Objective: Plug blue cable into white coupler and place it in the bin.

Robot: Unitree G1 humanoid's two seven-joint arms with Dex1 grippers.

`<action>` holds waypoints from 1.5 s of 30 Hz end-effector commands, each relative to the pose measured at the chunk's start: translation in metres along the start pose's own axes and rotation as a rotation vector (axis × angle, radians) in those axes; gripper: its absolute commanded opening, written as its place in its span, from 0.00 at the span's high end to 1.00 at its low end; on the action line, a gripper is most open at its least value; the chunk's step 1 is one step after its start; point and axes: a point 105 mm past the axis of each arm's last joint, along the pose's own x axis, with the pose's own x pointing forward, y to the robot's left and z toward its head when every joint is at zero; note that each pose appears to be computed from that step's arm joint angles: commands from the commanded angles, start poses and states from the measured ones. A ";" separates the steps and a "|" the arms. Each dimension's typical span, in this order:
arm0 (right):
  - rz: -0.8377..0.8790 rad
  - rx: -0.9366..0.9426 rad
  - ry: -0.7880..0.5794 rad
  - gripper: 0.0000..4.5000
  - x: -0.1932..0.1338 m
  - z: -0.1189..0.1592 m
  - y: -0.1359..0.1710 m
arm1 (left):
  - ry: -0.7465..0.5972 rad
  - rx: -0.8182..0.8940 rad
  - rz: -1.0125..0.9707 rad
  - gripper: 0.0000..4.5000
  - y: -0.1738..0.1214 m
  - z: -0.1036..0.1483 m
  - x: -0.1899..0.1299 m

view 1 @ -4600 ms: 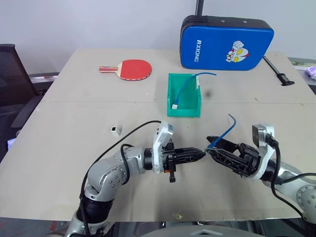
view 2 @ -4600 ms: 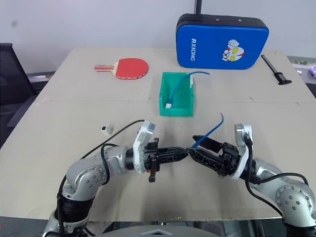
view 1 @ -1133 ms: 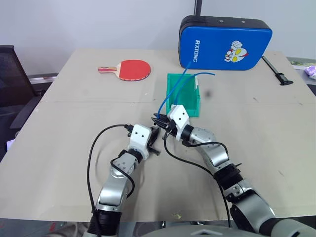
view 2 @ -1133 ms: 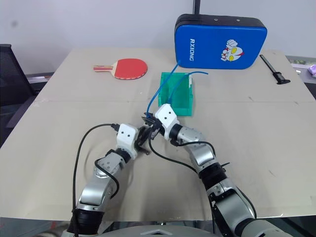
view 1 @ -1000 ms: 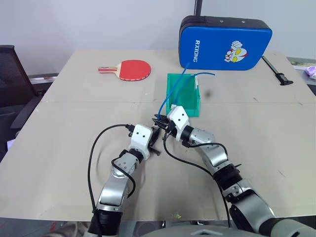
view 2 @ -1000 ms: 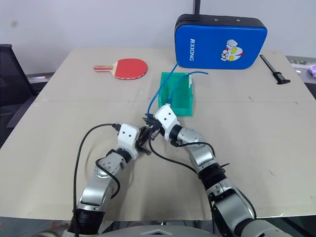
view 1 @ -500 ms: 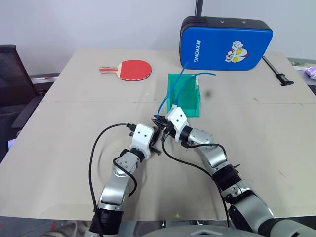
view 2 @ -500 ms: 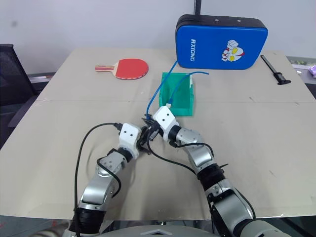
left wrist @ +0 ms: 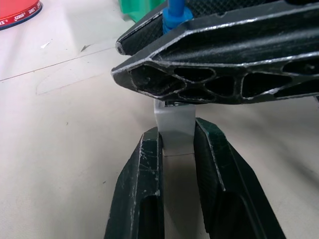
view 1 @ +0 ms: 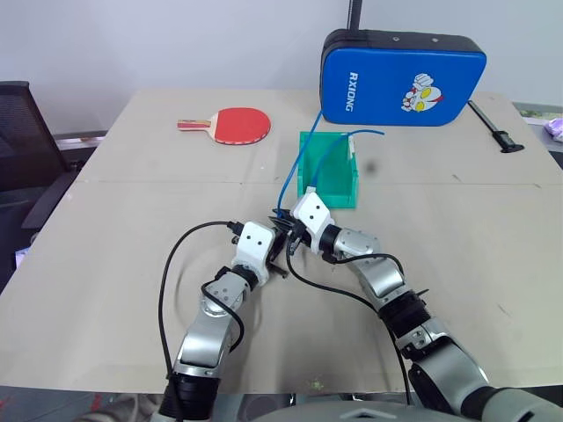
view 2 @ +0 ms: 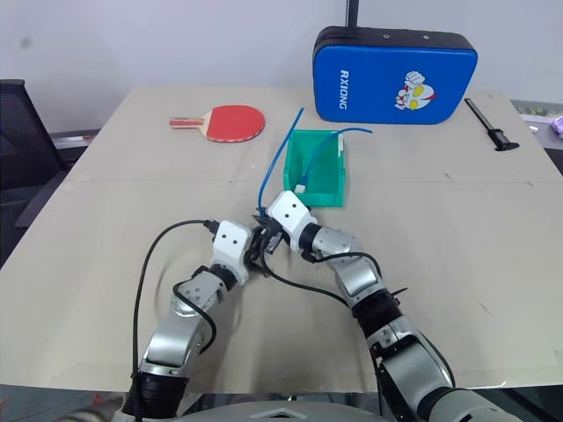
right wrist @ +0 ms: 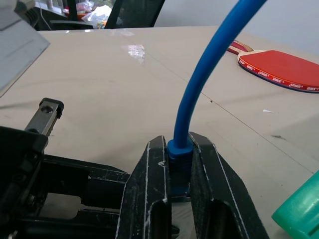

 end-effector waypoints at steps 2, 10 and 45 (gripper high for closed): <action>-0.010 0.064 0.144 1.00 0.000 -0.030 0.007 | 0.055 -0.026 -0.073 0.93 -0.018 -0.013 0.000; 0.078 0.158 0.376 1.00 -0.009 -0.081 0.027 | 0.049 -0.032 -0.074 0.93 -0.017 -0.011 0.000; -0.110 0.326 0.058 0.77 -0.026 0.087 -0.132 | -0.055 -0.067 -0.329 0.21 0.034 0.143 -0.058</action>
